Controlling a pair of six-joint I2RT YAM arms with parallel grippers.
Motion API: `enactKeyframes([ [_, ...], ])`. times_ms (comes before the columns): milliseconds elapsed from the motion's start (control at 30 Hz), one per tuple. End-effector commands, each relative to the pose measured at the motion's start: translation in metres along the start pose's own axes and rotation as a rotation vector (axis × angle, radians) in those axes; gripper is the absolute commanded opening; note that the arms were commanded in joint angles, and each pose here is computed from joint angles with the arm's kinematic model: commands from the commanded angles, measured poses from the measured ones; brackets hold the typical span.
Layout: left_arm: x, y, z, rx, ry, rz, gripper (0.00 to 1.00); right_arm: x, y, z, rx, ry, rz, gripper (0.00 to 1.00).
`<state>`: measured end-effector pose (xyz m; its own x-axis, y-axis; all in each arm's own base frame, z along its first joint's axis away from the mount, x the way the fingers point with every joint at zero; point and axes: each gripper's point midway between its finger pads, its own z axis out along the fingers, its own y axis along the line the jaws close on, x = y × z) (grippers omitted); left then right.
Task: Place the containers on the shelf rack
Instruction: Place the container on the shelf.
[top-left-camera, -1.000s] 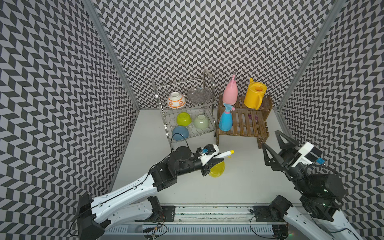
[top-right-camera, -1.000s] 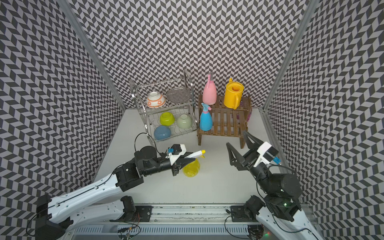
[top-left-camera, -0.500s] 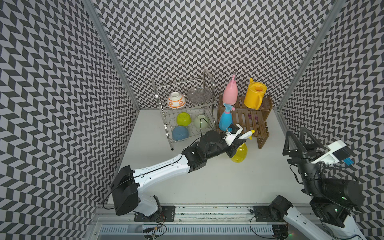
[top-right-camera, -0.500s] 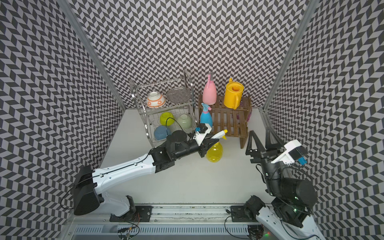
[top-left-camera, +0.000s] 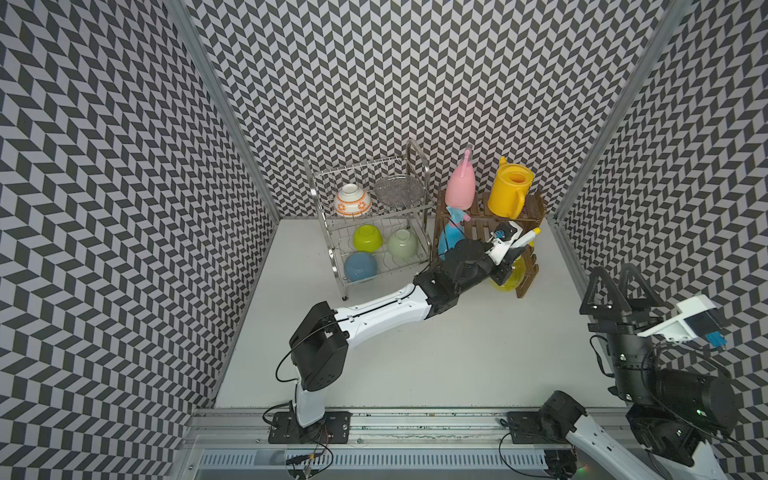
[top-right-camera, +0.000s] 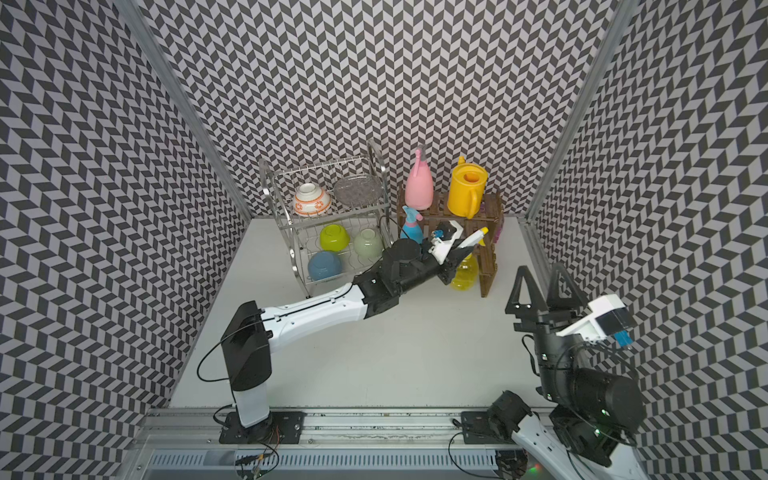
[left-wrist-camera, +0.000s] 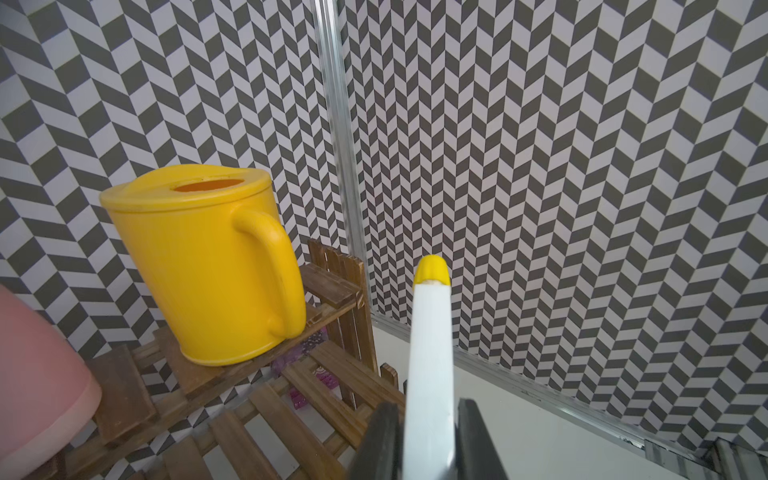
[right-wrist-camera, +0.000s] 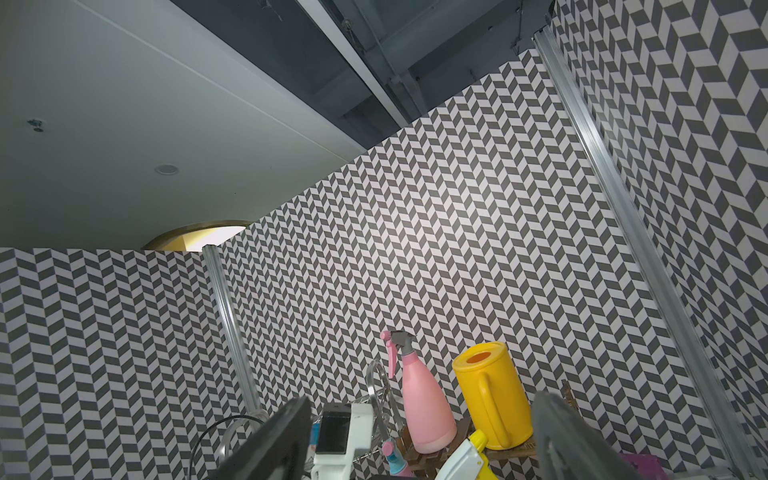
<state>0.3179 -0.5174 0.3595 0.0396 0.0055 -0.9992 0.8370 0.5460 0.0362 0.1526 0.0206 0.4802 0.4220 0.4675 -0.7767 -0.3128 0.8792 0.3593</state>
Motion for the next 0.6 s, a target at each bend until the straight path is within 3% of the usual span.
enactKeyframes([
  [0, -0.028, 0.01, 0.009, -0.021, -0.082, 0.043, 0.0, -0.006, -0.005, -0.004, 0.018, -0.024, -0.008, 0.86],
  [267, -0.017, 0.022, 0.032, 0.14, -0.064, 0.081, 0.0, -0.009, -0.008, -0.009, 0.024, -0.034, -0.014, 0.86],
  [567, -0.011, 0.048, 0.049, 0.127, -0.023, 0.085, 0.0, -0.007, -0.008, -0.008, 0.024, -0.029, -0.022, 0.87],
])
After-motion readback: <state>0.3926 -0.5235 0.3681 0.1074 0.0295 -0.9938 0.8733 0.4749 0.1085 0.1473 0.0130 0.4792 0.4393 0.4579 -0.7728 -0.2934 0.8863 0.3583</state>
